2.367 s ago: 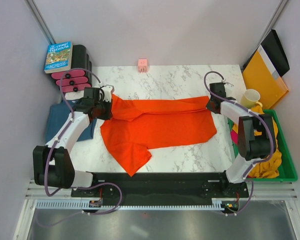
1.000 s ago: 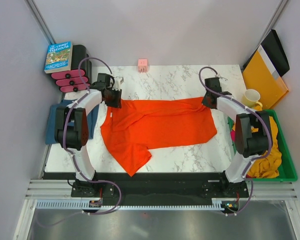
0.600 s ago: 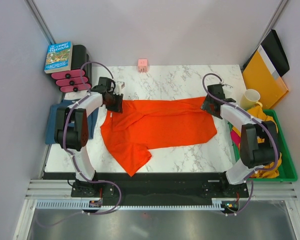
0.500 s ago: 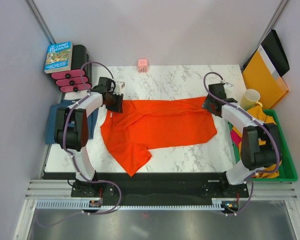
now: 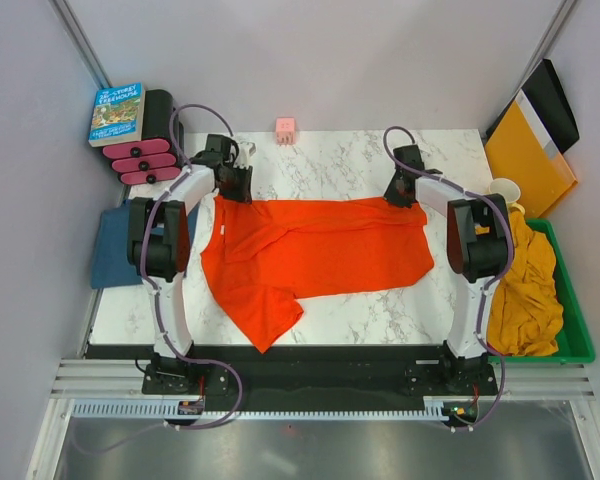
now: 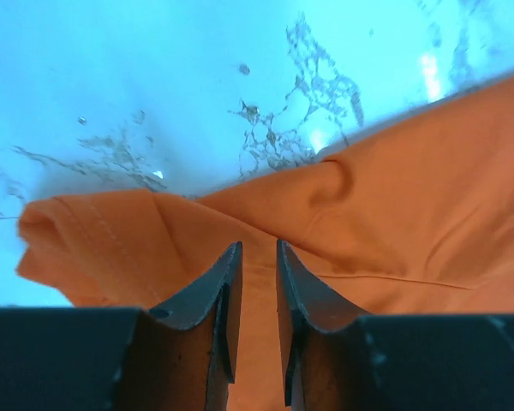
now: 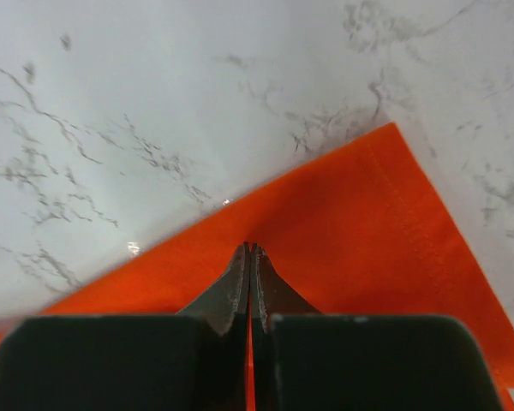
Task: Fold and stack the t-shirts
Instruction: Fold the flattened tshirt in 1/3 of the way
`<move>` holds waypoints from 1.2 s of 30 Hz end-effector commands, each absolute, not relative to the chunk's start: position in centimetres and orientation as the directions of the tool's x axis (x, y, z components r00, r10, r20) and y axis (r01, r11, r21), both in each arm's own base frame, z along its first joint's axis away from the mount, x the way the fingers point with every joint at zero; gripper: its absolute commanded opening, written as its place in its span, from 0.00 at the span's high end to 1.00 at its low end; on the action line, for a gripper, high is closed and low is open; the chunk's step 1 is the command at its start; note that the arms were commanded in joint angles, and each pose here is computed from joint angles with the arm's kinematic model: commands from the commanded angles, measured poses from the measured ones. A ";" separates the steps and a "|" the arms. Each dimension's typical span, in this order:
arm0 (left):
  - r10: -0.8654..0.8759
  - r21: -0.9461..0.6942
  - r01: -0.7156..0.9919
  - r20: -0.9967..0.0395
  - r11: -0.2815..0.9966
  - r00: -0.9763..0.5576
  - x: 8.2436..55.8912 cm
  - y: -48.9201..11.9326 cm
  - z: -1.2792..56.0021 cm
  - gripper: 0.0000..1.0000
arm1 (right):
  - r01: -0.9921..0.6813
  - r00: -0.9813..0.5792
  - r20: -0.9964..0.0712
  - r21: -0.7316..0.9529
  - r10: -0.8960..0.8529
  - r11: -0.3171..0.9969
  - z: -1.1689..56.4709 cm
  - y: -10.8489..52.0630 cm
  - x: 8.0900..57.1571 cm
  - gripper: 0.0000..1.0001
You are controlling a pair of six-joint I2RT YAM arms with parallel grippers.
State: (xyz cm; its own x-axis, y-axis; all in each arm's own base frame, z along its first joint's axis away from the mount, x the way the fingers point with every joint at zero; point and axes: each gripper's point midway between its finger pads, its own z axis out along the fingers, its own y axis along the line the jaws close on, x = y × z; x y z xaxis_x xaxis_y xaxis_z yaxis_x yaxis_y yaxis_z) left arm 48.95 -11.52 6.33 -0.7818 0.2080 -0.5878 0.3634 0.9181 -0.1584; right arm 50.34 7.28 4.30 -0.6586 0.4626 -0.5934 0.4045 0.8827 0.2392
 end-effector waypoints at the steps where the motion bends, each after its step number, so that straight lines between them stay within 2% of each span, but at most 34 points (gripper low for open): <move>1: 0.211 -0.151 0.326 -0.505 0.933 -0.837 48.3 -11.2 4.4 0.72 | 0.391 -0.686 -0.558 0.259 0.467 0.883 3.8 8.5 51.2 1.00; 9: 0.258 -0.091 0.328 -0.438 0.940 -0.861 47.2 -9.7 2.8 0.73 | 0.406 -0.716 -0.522 0.229 0.464 0.884 1.8 8.3 51.0 1.00; 18: 0.276 0.007 0.300 -0.415 0.954 -0.867 50.0 -7.5 2.0 0.73 | 0.476 -0.731 -0.462 0.180 0.501 0.861 -0.7 6.3 50.8 1.00; 23: 0.289 0.026 0.306 -0.417 0.952 -0.862 52.9 -7.6 2.1 0.73 | 0.525 -0.715 -0.431 0.190 0.551 0.830 -1.8 5.3 50.6 1.00; 24: 0.286 0.036 0.304 -0.454 0.952 -0.844 54.4 -7.7 3.5 0.73 | 0.530 -0.714 -0.428 0.187 0.554 0.827 -1.9 5.1 50.5 1.00; 26: 0.303 0.050 0.314 -0.445 0.948 -0.843 55.0 -7.7 3.0 0.72 | 0.537 -0.714 -0.431 0.169 0.552 0.826 -2.4 4.8 50.3 1.00; 30: 0.313 0.091 0.311 -0.502 0.946 -0.806 57.6 -7.5 4.4 0.69 | 0.537 -0.714 -0.437 0.160 0.547 0.828 -3.1 4.2 51.0 0.99; 33: 0.305 0.091 0.303 -0.518 0.949 -0.799 57.8 -7.5 5.2 0.66 | 0.499 -0.721 -0.452 0.186 0.524 0.847 -2.5 4.6 52.6 0.92; 34: 0.291 0.078 0.295 -0.529 0.952 -0.797 57.7 -7.7 6.0 0.64 | 0.483 -0.724 -0.459 0.195 0.515 0.853 -2.1 4.8 52.9 0.87; 35: 0.275 0.050 0.297 -0.544 0.954 -0.792 57.6 -8.1 6.8 0.59 | 0.446 -0.698 -0.513 0.236 0.500 0.864 0.4 5.3 54.0 0.83; 36: 0.254 0.033 0.289 -0.581 0.957 -0.773 57.3 -8.2 9.1 0.56 | 0.427 -0.679 -0.547 0.249 0.490 0.869 1.8 5.5 54.3 0.68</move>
